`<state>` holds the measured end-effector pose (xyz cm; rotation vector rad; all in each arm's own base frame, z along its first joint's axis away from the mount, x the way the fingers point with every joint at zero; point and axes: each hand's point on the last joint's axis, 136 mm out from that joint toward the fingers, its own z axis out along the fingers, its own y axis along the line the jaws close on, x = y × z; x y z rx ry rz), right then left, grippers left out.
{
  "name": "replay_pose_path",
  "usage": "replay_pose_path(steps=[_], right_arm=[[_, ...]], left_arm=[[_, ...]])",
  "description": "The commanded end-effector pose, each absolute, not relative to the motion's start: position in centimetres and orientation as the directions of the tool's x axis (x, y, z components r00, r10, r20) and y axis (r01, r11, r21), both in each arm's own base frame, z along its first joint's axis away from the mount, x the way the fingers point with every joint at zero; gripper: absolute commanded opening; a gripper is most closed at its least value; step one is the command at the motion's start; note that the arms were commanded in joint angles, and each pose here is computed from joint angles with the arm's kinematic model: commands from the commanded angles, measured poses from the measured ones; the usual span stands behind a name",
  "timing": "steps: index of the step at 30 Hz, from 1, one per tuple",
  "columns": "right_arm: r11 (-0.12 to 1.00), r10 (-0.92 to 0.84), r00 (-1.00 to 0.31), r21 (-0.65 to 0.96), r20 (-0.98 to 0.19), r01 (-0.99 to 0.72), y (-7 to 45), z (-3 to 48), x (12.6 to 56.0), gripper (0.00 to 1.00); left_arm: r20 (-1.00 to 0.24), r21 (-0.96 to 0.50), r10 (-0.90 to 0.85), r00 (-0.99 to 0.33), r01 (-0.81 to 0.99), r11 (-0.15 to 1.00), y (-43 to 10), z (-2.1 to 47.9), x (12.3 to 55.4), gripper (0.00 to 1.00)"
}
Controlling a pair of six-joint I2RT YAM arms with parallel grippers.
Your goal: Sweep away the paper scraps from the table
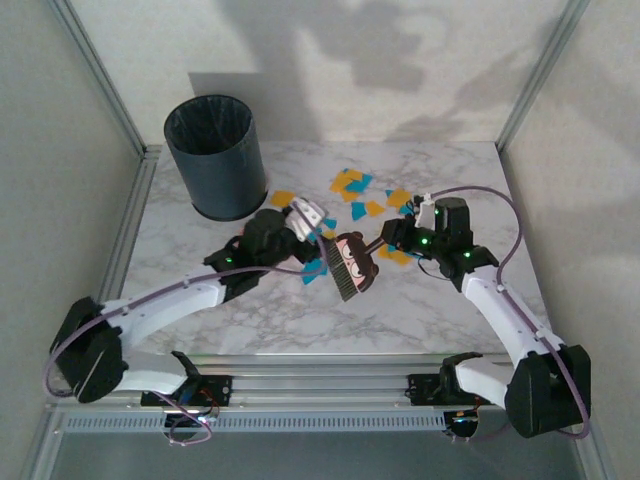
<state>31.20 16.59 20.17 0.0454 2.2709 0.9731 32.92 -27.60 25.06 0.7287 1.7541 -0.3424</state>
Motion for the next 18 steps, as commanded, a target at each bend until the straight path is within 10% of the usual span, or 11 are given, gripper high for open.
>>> replay_pose_path(steps=[1, 18], right_arm=[[0.754, 0.264, -0.739, 0.610, -0.620, -0.243, 15.9, 22.4, 31.5, 0.13], [0.805, 0.266, -0.724, 0.559, -0.637, -0.196, 13.8, 22.7, 32.3, 0.13]], left_arm=[[-0.941, 0.111, 0.248, -0.229, 0.483, 0.869, -23.1, 25.4, 34.6, 0.77], [-0.765, 0.246, 0.410, -0.497, 0.362, 0.899, -9.6, 19.3, 35.9, 0.94]])
